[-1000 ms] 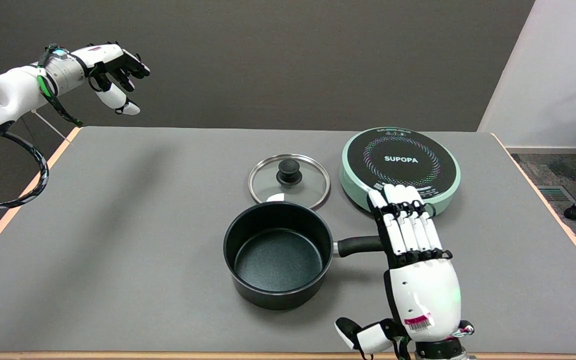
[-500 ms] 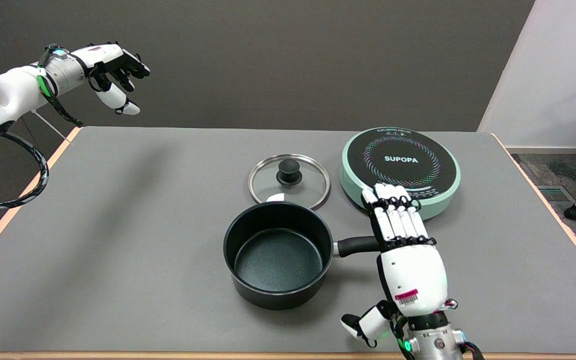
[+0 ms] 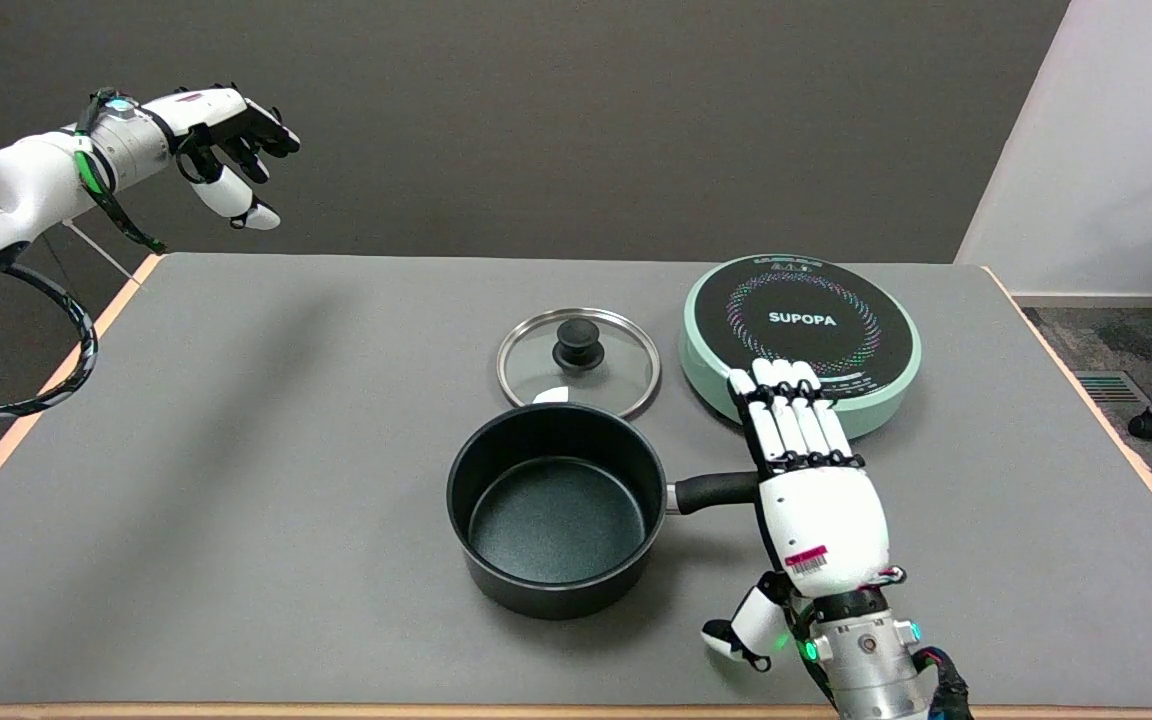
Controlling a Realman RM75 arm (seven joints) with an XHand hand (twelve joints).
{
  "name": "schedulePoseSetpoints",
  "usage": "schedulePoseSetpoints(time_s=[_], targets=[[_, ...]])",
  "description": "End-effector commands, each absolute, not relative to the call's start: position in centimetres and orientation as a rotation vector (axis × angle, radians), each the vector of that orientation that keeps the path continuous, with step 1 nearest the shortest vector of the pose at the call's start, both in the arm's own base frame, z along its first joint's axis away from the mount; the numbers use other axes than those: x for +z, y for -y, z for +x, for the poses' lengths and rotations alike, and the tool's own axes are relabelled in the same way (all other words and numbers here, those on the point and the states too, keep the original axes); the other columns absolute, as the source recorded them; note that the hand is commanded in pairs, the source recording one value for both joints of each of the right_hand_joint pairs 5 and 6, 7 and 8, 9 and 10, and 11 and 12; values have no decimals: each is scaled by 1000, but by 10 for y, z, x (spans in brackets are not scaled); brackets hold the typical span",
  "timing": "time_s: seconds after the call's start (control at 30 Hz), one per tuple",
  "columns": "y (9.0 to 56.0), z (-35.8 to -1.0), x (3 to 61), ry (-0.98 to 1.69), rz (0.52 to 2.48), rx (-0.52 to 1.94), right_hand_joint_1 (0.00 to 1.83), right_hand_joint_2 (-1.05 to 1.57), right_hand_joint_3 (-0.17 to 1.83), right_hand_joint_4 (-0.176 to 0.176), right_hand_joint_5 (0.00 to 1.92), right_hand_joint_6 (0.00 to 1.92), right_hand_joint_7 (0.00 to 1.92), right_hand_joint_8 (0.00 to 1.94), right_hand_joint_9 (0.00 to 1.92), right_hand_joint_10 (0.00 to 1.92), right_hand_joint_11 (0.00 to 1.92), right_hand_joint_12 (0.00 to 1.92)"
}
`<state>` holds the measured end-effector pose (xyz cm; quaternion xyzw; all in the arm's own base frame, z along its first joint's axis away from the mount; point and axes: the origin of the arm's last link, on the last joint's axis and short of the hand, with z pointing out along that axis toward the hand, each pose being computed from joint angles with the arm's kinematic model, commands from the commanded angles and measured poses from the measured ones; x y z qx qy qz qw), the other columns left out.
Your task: Pick up the pot.
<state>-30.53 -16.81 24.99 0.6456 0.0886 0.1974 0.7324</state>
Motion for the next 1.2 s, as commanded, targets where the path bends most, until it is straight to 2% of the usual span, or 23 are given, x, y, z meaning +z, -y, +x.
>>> schedulePoseSetpoints(time_s=[0.03,0.53,0.73,0.97,1.2], targets=[[198,-312,264,-250,1431,274,1297,-748,1091,-152,25,25,25,25,25,25,25,25],[209,-310,282,-316,1388,245,1257,-744,1101,-88,18,18,18,18,18,18,18,18],[210,-313,290,-308,1367,234,1254,-746,1111,-80,17,17,17,17,17,17,17,17],[215,-318,293,-281,1365,215,1213,-718,1150,-33,15,15,15,15,15,15,15,15],[228,-318,296,-261,1377,202,1205,-713,1158,-30,15,15,15,15,15,15,15,15]])
